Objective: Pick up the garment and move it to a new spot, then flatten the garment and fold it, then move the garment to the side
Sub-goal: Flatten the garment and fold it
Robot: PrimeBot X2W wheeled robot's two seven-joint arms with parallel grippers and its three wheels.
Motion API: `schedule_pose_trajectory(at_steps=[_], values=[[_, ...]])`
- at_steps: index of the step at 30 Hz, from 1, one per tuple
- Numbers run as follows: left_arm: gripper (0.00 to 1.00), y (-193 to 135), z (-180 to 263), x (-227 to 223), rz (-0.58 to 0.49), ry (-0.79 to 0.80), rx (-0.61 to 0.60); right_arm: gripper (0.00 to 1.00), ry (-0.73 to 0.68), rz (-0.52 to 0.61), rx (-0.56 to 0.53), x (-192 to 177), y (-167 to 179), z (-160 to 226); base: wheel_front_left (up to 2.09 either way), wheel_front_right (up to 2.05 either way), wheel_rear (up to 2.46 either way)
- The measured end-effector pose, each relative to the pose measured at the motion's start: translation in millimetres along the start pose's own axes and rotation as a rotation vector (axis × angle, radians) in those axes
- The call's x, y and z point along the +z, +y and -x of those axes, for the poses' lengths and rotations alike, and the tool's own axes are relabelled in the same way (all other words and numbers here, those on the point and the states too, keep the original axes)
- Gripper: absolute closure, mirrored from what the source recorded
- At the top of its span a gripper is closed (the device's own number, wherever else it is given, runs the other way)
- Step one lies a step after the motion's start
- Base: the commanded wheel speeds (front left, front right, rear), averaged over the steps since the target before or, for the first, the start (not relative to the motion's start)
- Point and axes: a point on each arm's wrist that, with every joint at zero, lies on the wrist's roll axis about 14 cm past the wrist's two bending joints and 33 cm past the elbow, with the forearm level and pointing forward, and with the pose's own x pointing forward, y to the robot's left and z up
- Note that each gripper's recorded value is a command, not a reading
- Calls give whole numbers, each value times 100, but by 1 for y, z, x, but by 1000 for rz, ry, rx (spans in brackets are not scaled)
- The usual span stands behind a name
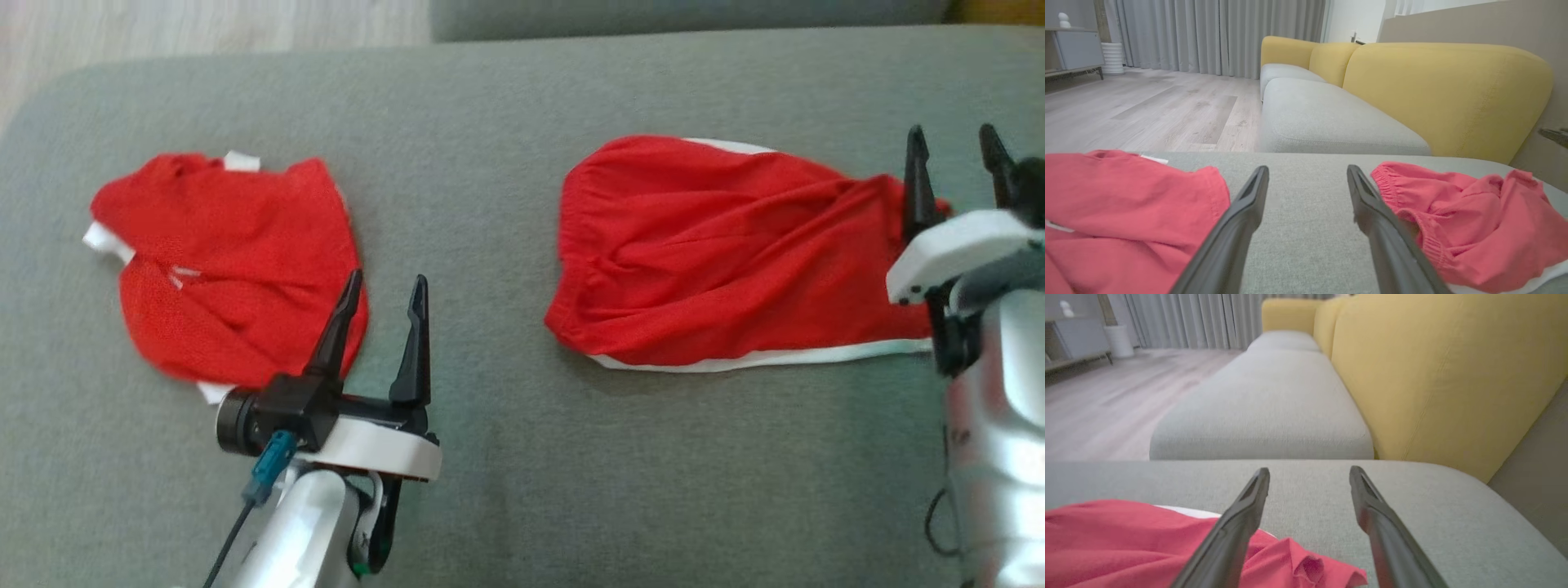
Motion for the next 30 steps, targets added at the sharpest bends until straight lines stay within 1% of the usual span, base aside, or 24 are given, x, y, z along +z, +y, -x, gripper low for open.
schedule_pose_trajectory(at_steps=[2, 5, 11, 16, 18, 23, 30], values=[[0, -5, 0, 5, 2, -13, -13, 0, -68, -29, -10, 10, -3, 12, 0, 0, 0], [0, -13, 2, 7, 6, -20, -31, 0, -110, -76, -15, 4, -3, 38, 0, 0, 0], [0, -29, 6, 10, 0, -30, -70, 0, -105, -122, 2, -25, 9, 95, 0, 0, 0], [0, -39, 7, 8, 5, -23, -102, 0, -87, -157, -24, -44, 6, 132, 0, 0, 0], [0, -43, 6, 5, 7, -15, -114, 0, -82, -159, -29, -46, 6, 137, 0, 0, 0], [0, -46, 3, -1, 5, 0, -131, 0, -81, -156, -30, -44, 6, 136, 0, 0, 0], [0, -42, 1, -13, 8, 31, -126, 0, 80, -128, -45, -75, 1, 128, 0, 0, 0]])
